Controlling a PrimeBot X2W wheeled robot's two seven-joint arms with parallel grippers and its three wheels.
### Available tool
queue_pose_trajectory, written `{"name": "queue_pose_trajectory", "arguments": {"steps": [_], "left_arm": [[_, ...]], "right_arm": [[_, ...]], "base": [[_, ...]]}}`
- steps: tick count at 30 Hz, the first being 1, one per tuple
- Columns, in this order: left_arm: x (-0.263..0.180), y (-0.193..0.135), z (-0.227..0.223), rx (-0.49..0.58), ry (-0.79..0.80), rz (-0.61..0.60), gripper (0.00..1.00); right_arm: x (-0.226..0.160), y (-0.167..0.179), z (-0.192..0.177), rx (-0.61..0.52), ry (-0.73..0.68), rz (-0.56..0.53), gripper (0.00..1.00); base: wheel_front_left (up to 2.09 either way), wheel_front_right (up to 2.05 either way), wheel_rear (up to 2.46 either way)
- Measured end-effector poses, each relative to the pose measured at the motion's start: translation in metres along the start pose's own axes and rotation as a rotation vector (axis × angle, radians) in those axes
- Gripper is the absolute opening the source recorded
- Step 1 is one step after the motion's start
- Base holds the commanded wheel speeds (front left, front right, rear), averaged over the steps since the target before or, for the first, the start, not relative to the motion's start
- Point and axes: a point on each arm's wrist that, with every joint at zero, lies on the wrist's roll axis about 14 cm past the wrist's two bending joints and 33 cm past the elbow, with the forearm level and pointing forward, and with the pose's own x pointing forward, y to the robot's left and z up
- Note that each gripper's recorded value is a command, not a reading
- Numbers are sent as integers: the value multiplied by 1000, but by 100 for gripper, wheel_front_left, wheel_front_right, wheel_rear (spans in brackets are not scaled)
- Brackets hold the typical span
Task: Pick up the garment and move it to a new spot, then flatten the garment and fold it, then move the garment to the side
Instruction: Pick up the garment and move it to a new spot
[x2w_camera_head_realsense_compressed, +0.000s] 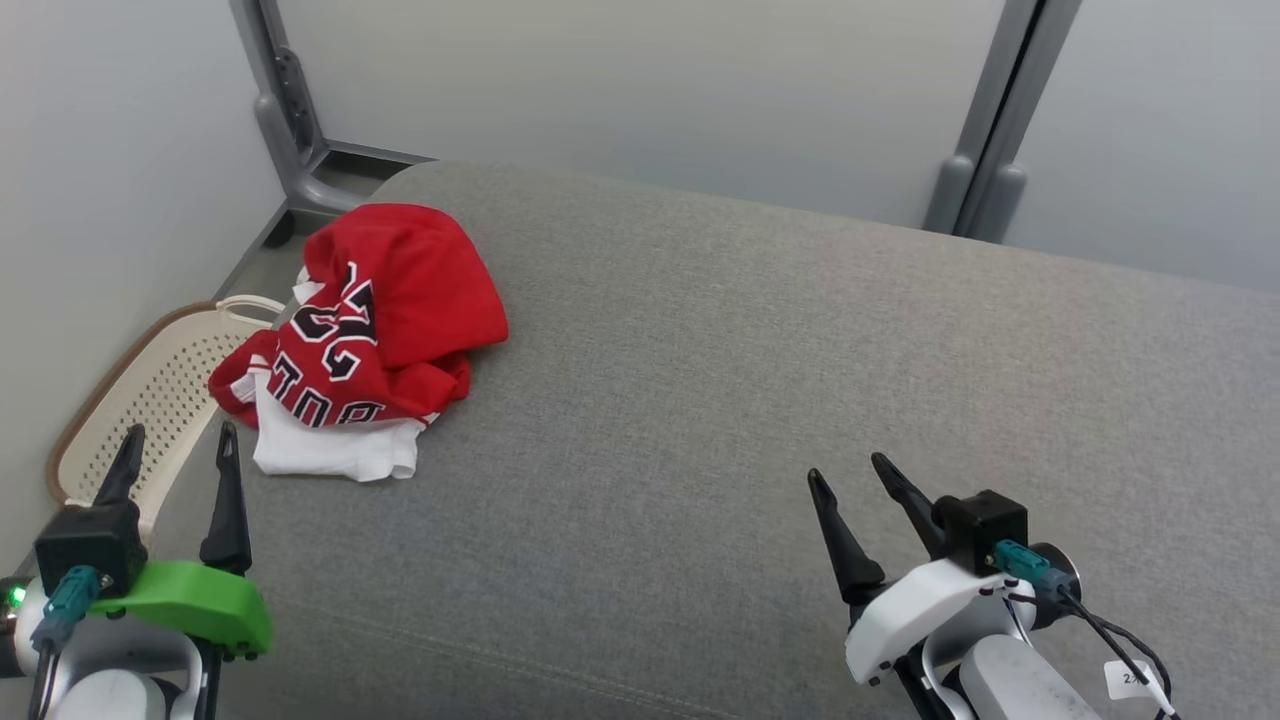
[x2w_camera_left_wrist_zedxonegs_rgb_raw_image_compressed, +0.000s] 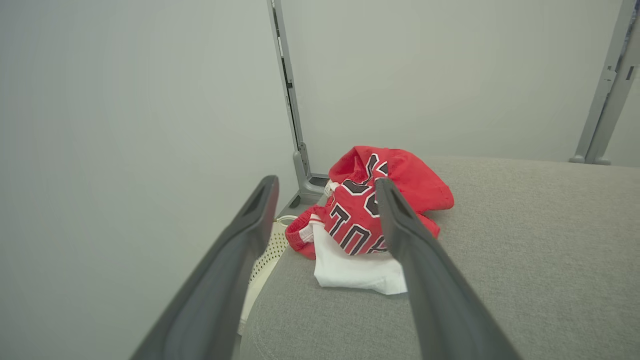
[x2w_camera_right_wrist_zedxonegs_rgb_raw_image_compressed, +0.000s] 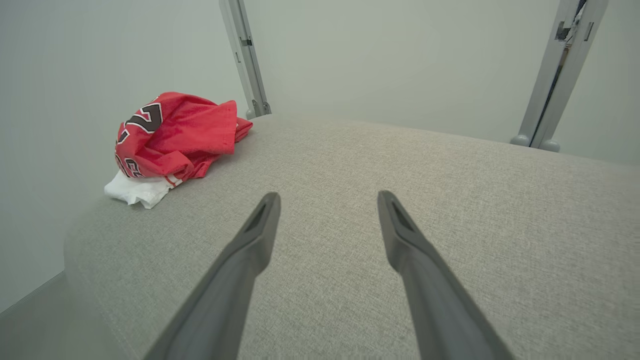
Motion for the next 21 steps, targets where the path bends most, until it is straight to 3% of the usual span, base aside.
{"name": "queue_pose_trajectory", "arguments": {"steps": [21], "left_arm": [[83,-38,-10,33,94,-179,100]], "right_arm": [[-23,-50,-2,4,9,-134,100]], "base": [[0,0,0]]}}
